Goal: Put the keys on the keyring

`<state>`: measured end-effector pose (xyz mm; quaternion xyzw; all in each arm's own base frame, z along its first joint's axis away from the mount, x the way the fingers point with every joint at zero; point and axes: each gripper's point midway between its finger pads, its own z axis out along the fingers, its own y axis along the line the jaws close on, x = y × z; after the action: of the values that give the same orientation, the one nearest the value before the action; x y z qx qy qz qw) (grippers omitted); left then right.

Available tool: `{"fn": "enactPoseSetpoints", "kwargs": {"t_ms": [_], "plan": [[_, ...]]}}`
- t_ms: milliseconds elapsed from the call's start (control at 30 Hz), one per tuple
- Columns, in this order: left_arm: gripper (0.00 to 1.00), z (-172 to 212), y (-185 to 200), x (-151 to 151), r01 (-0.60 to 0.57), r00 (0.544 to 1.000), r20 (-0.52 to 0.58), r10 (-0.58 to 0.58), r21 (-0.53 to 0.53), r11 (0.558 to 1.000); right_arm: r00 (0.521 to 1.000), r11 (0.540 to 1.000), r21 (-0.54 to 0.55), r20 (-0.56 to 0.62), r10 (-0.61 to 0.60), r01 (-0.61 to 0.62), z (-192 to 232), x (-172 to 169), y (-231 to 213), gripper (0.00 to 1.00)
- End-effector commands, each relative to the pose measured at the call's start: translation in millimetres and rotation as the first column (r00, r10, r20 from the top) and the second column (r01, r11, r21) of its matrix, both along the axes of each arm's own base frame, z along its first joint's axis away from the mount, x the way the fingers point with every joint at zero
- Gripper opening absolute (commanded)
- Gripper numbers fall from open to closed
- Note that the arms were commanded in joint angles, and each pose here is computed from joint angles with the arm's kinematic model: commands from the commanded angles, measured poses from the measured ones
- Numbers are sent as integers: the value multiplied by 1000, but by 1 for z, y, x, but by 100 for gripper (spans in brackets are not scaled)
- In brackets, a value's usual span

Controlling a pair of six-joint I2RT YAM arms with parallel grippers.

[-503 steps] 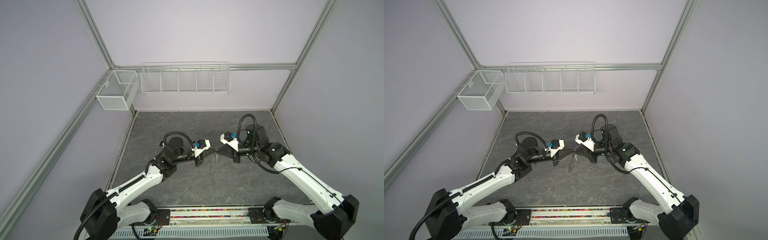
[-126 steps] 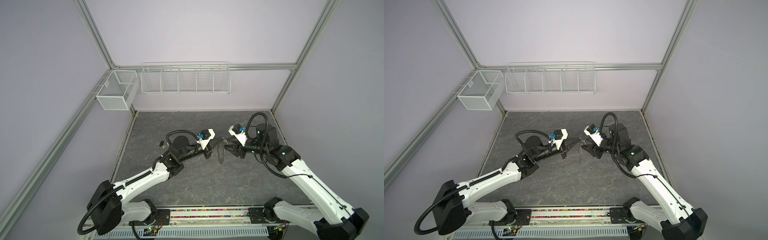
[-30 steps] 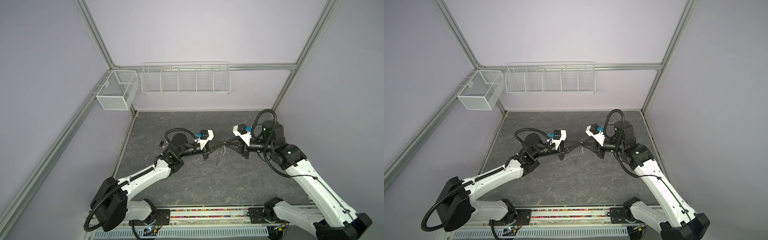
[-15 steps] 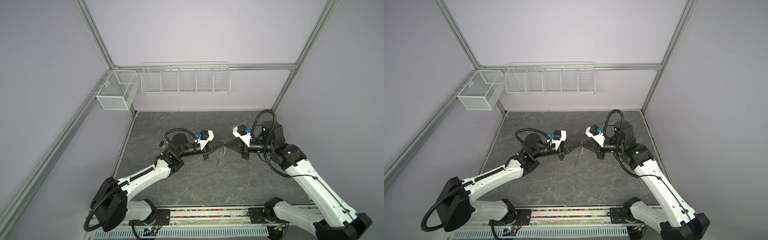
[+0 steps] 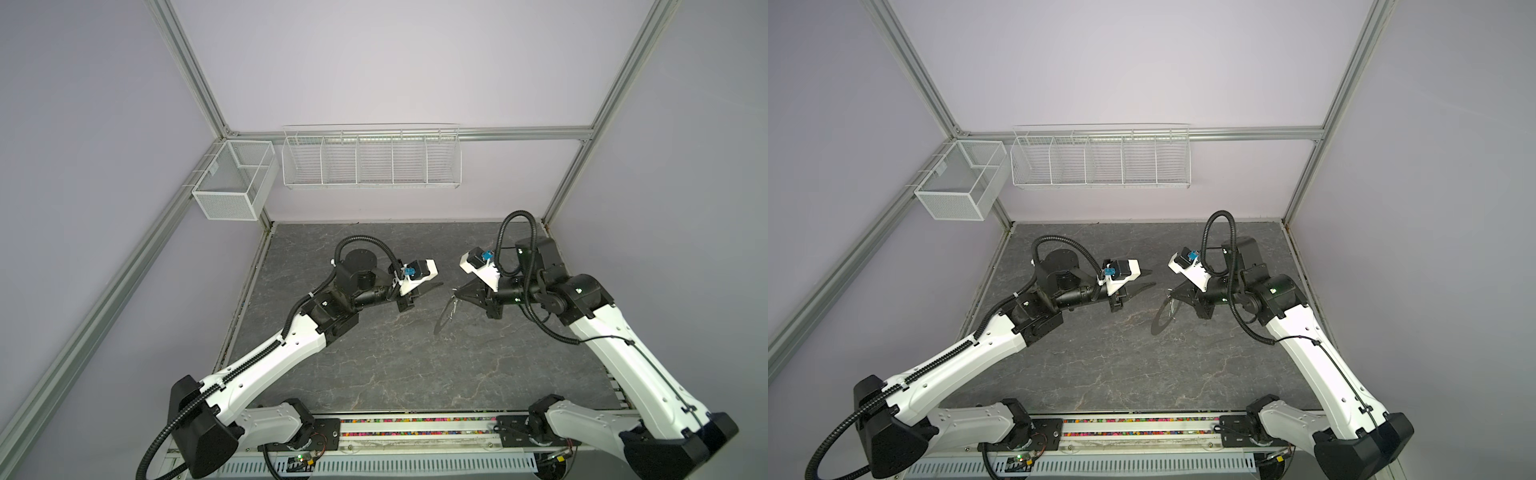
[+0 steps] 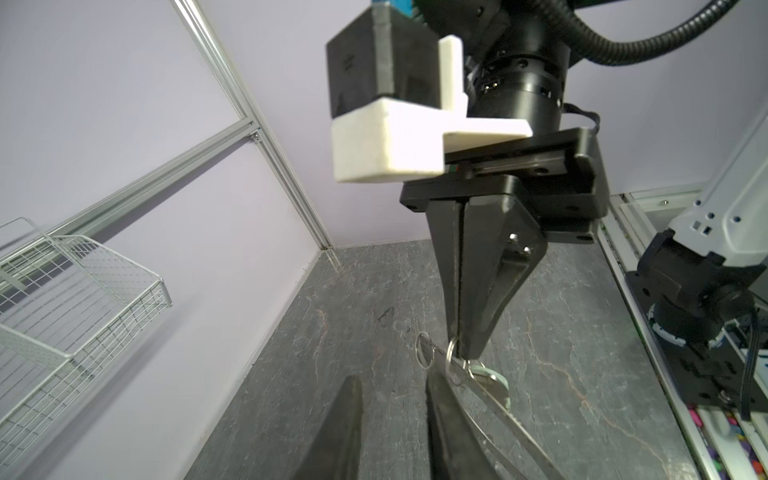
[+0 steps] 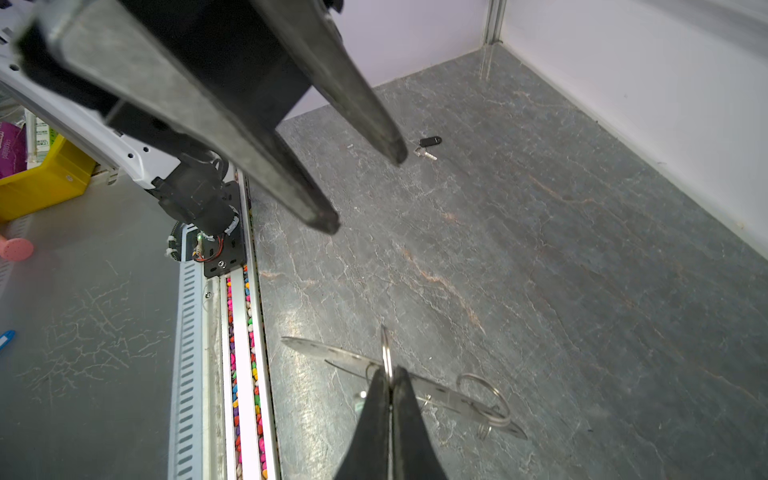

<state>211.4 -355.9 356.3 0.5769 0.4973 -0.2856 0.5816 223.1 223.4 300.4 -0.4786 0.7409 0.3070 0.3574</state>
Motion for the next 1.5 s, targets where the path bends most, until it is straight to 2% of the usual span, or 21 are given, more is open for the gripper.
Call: {"fn": "enactPoseSetpoints", "kwargs": {"t_ms": [0,233,933,1067,1233,1333,1400,1467], "plan": [[27,-28,-2,-1,-15,999,45,8,169,985,1000,999,-33,-1,11,-11,1,-3,-3,6],[27,-37,-15,-2,-14,998,64,-1,237,971,1000,999,-40,-5,17,-17,1,-4,-2,6],[20,-54,-35,-5,35,998,33,-46,291,956,998,997,-50,1,59,-59,-2,-8,5,6],[16,-57,-37,-5,40,998,31,-52,301,953,997,996,-50,13,73,-72,-2,-9,6,6],[5,-56,-41,-7,61,997,27,-72,294,954,995,993,-69,33,94,-91,-5,-11,7,7],[0,-58,-43,-9,77,996,18,-86,291,954,994,993,-80,61,93,-88,-7,-10,6,9],[0,-58,-43,-9,80,996,5,-85,286,955,994,994,-88,87,65,-57,-6,-5,4,18],[0,-57,-43,-9,73,997,-10,-73,272,960,992,995,-100,126,27,-14,-7,1,-2,23]]}}
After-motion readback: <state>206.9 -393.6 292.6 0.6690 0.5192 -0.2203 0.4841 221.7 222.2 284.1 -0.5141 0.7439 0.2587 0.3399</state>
